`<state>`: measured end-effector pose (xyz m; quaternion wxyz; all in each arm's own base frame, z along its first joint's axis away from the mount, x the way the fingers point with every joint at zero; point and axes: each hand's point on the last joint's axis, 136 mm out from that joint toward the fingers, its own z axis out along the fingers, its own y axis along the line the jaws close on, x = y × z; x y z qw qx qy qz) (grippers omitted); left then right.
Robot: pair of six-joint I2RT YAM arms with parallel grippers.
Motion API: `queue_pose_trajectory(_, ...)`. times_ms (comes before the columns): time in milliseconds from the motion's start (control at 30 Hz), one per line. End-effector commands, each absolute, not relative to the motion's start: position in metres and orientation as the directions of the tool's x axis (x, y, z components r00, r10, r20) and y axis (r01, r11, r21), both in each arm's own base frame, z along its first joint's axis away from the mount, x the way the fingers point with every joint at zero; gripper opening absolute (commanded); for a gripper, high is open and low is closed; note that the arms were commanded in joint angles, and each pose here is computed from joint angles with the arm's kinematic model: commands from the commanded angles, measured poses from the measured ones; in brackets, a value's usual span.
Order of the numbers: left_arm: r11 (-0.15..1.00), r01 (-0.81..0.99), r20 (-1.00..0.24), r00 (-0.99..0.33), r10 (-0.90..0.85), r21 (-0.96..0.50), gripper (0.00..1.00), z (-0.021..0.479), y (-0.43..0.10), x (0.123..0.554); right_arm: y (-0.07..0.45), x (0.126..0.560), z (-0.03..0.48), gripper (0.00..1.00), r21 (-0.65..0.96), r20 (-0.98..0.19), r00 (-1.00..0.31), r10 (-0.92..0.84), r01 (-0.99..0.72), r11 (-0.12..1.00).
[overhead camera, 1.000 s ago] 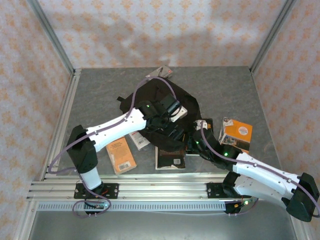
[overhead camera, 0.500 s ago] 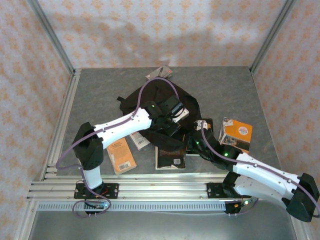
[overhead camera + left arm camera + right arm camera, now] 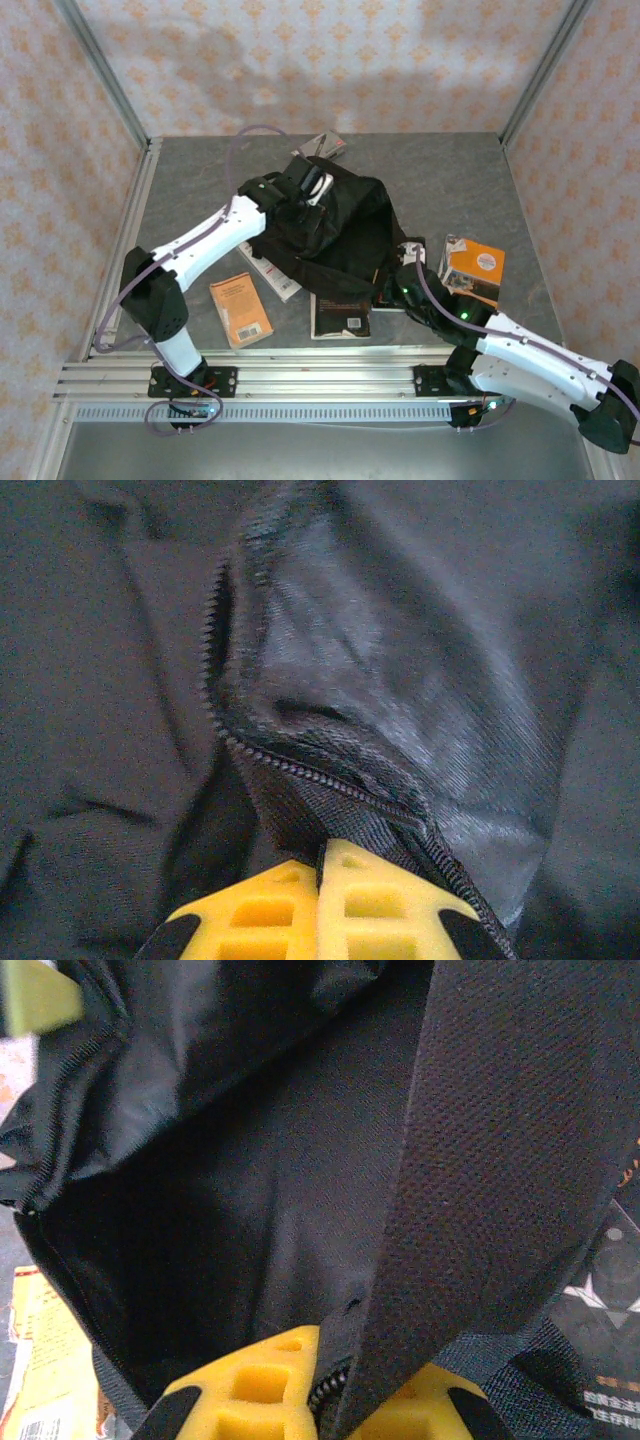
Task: Pack the student bag
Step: Open the student bag at the middle-left of the table.
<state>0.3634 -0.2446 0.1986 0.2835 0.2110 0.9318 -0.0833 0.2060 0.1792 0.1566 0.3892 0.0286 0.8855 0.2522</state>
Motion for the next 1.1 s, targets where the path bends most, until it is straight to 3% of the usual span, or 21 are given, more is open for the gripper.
queue_pose_trajectory(0,0.892,0.432,-0.625,-0.734,0.264,-0.13,0.0,0.23,-0.253,0.358,0.158,0.208,0.163,0.22,0.404,-0.709,-0.663,0.24,-0.103,0.909)
queue_pose_trajectory(100,0.878,0.438,-0.646,-0.731,0.221,-0.195,0.0,0.243,-0.259,0.351,0.143,0.213,0.19,0.41,0.375,-0.753,-0.605,0.257,-0.074,0.924)
queue_pose_trajectory(200,0.86,0.445,-0.648,-0.737,0.193,-0.251,0.0,0.251,-0.265,0.346,0.116,0.217,0.221,0.45,0.337,-0.806,-0.517,0.288,0.0,0.942)
queue_pose_trajectory(400,0.808,0.451,-0.631,-0.764,0.13,-0.379,0.0,0.262,-0.283,0.338,0.136,0.227,0.233,0.02,0.341,-0.807,-0.528,0.265,-0.049,0.939)
queue_pose_trajectory(433,0.8,0.448,-0.629,-0.769,0.118,-0.398,0.0,0.264,-0.285,0.337,0.141,0.231,0.229,0.0,0.335,-0.802,-0.538,0.259,-0.045,0.941)
queue_pose_trajectory(567,0.779,0.445,-0.625,-0.776,0.089,-0.442,0.0,0.271,-0.289,0.334,0.168,0.253,0.214,0.0,0.36,-0.764,-0.588,0.265,-0.049,0.932)
queue_pose_trajectory(700,0.762,0.451,-0.621,-0.78,0.082,-0.465,0.0,0.277,-0.29,0.327,0.181,0.284,0.196,0.0,0.474,-0.663,-0.641,0.386,0.039,0.88)
queue_pose_trajectory(900,0.693,0.482,-0.606,-0.792,0.082,-0.536,0.0,0.29,-0.3,0.312,0.208,0.335,0.185,0.0,0.743,-0.382,-0.716,0.584,0.138,0.655)
queue_pose_trajectory(933,0.702,0.472,-0.594,-0.8,0.087,-0.534,0.05,0.288,-0.299,0.312,0.214,0.342,0.184,0.0,0.77,-0.34,-0.733,0.589,0.143,0.622)
queue_pose_trajectory(1000,0.739,0.441,-0.571,-0.816,0.093,-0.51,0.36,0.28,-0.293,0.315,0.222,0.351,0.178,0.0,0.793,-0.285,-0.753,0.594,0.163,0.587)
queue_pose_trajectory(1067,0.786,0.402,-0.563,-0.822,0.084,-0.47,0.54,0.275,-0.284,0.32,0.225,0.357,0.174,0.0,0.811,-0.251,-0.752,0.609,0.179,0.556)
